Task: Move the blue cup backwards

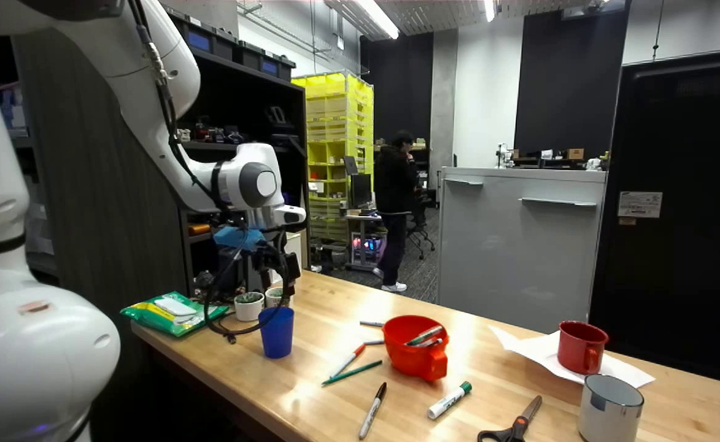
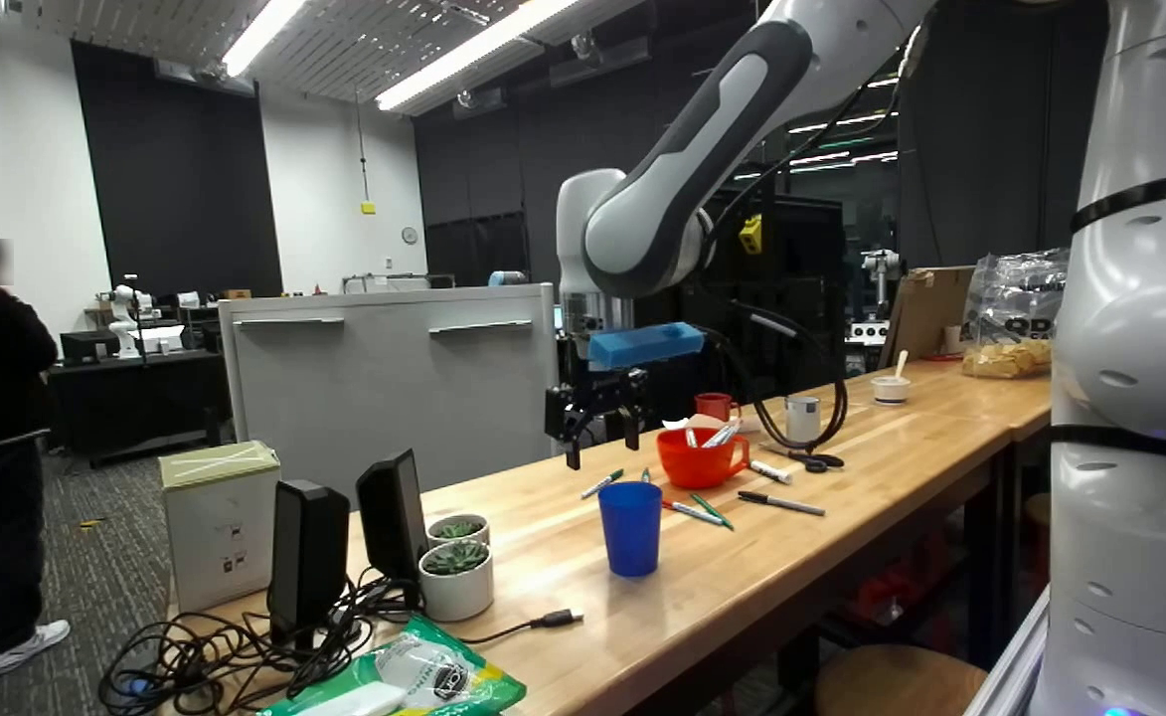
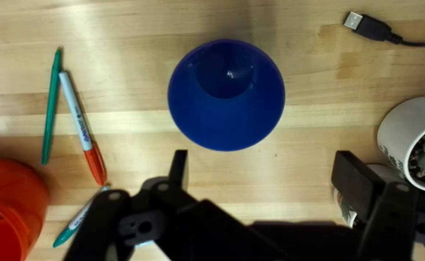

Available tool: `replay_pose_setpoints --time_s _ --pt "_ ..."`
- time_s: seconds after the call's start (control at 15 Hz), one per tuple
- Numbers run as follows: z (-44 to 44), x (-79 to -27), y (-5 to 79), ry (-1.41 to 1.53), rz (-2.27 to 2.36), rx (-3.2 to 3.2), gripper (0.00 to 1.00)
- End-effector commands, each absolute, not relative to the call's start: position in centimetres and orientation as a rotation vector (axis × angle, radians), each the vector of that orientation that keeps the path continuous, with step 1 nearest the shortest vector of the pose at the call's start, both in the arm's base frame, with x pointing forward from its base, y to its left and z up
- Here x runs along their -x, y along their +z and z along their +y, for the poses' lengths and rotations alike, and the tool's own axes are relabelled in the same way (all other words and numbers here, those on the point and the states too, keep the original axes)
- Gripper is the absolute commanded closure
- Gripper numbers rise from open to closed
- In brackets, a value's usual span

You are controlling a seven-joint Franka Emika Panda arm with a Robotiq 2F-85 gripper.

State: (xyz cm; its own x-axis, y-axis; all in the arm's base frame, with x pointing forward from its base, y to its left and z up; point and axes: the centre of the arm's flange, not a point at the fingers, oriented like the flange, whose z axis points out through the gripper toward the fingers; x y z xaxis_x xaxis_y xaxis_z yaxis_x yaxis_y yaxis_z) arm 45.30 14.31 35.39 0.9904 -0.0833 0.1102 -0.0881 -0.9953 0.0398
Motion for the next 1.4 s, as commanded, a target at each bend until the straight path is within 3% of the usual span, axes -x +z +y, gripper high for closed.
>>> replay_pose_setpoints --time_s 0.0,0.2,0.73,1.33 --pt "9.9 -45.8 40.0 0.059 0.162 -3.082 0.00" --pt "5.9 -47.5 42.5 -0.003 0.303 -3.053 0.00" --pt "-5.8 -51.3 46.3 0.042 0.105 -3.074 0.00" --pt "-5.3 -58.1 48.1 0.113 0.079 -3.065 0.00"
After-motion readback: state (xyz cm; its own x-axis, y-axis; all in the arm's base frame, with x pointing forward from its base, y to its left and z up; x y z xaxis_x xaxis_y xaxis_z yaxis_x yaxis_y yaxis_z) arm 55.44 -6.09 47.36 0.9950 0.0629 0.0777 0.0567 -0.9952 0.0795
